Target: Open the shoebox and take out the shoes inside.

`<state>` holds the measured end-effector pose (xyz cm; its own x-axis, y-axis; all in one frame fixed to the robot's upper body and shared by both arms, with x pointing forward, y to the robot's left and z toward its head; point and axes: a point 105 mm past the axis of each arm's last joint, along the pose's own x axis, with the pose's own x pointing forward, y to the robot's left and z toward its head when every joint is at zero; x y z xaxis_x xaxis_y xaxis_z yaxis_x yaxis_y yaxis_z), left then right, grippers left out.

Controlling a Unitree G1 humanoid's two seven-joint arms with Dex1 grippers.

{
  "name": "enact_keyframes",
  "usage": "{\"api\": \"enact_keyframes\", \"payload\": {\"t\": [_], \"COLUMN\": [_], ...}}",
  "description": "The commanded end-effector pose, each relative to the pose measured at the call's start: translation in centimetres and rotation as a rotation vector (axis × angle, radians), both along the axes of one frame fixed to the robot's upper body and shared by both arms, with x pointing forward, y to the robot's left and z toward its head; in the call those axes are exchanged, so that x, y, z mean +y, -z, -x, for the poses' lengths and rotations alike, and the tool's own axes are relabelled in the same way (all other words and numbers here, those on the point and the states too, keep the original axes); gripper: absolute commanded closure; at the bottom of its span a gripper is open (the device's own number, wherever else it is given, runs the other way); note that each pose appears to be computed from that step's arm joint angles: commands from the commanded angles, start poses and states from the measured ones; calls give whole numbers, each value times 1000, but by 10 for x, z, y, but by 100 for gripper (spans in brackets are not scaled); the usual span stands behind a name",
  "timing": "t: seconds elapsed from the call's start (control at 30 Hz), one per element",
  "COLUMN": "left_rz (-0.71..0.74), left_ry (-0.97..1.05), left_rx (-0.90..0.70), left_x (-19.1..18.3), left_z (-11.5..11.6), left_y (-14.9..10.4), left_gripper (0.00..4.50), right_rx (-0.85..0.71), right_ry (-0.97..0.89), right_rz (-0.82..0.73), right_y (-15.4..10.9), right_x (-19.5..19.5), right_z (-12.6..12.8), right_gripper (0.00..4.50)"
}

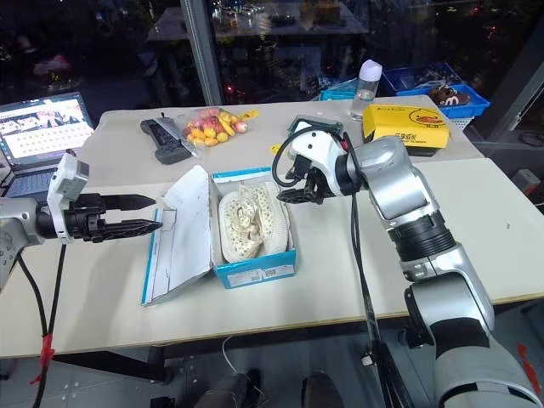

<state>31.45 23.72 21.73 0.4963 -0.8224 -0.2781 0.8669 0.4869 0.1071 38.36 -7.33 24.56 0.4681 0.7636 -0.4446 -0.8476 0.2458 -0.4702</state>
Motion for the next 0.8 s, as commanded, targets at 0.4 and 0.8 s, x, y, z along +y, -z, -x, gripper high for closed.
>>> {"api": "enact_keyframes", "payload": {"t": [0.4,0.8], "left_rz": [-2,8], "left_ry": [10,-30], "left_rx": [-48,-47], "left_x": [-3,-1], "left_z": [12,15], "left_y": [-14,-5], "left_gripper": [0,0], "right_rx": [23,-5], "right_ry": [-248,-198], "right_rz": [131,280], "right_y": [26,64], "right_x": [70,55], "right_z": [4,-20], "right_gripper": [11,66]}}
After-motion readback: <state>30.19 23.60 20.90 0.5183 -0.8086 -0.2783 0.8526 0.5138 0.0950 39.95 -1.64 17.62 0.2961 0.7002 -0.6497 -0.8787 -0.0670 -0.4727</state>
